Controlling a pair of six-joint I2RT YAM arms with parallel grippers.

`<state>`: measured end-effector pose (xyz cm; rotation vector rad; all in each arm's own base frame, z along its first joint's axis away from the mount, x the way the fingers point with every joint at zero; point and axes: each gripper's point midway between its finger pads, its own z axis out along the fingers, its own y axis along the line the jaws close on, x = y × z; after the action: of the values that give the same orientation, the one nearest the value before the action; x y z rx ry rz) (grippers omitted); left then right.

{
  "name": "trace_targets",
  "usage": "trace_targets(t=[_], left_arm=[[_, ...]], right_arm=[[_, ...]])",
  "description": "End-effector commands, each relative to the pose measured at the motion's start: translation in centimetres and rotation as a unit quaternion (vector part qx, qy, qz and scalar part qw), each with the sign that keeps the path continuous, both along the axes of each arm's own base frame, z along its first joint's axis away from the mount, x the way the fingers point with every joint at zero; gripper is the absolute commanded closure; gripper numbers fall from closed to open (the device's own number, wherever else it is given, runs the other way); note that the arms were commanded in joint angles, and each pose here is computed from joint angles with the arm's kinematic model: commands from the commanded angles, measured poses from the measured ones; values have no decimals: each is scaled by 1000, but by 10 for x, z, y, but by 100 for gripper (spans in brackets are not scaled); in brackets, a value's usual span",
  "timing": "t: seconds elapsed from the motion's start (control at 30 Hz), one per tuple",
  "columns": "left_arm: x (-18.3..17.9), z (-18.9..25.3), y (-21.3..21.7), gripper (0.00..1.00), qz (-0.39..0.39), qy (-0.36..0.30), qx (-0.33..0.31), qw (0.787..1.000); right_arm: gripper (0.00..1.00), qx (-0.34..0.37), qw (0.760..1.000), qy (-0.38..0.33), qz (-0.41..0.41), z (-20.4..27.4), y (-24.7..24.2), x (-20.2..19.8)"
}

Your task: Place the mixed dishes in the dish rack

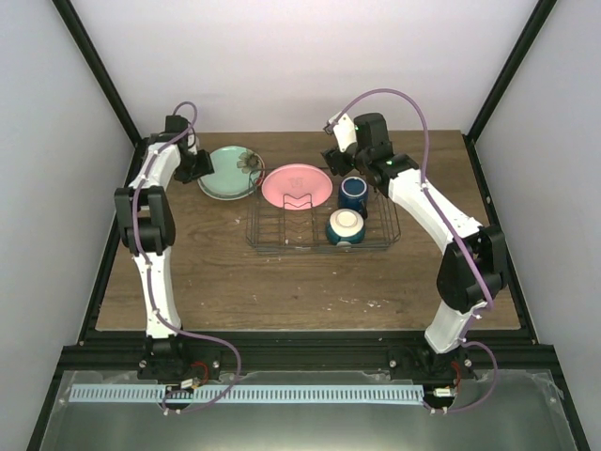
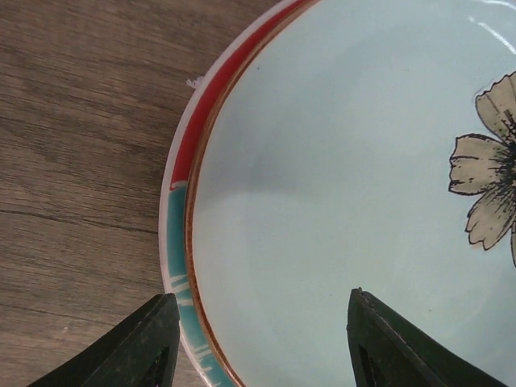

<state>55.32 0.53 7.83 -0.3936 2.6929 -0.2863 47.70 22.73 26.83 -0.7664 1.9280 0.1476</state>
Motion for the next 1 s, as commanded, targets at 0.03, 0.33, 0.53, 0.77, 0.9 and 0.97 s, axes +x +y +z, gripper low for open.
trace_targets(t=[0.03,0.33,0.53,0.77,0.9,0.97], left_arm=[[3,-16,-4,42,-1,3,-19,1000],[4,-31,-6,43,0,11,-24,1000],[2,-38,-5,43,3,17,-22,1000],[-1,-51,-13,46,2,23,-48,999],[-10,-61,-19,48,13,31,-70,997],[-16,-66,-23,48,19,33,-85,996]], right_arm=[[26,11,1000,-1,5,8,4,-5],[26,8,1000,3,0,5,3,-4],[26,4,1000,10,-1,0,3,-1],[26,1,1000,17,1,-5,5,2],[26,-2,1000,23,2,-11,6,3],[26,-3,1000,25,4,-12,7,4]])
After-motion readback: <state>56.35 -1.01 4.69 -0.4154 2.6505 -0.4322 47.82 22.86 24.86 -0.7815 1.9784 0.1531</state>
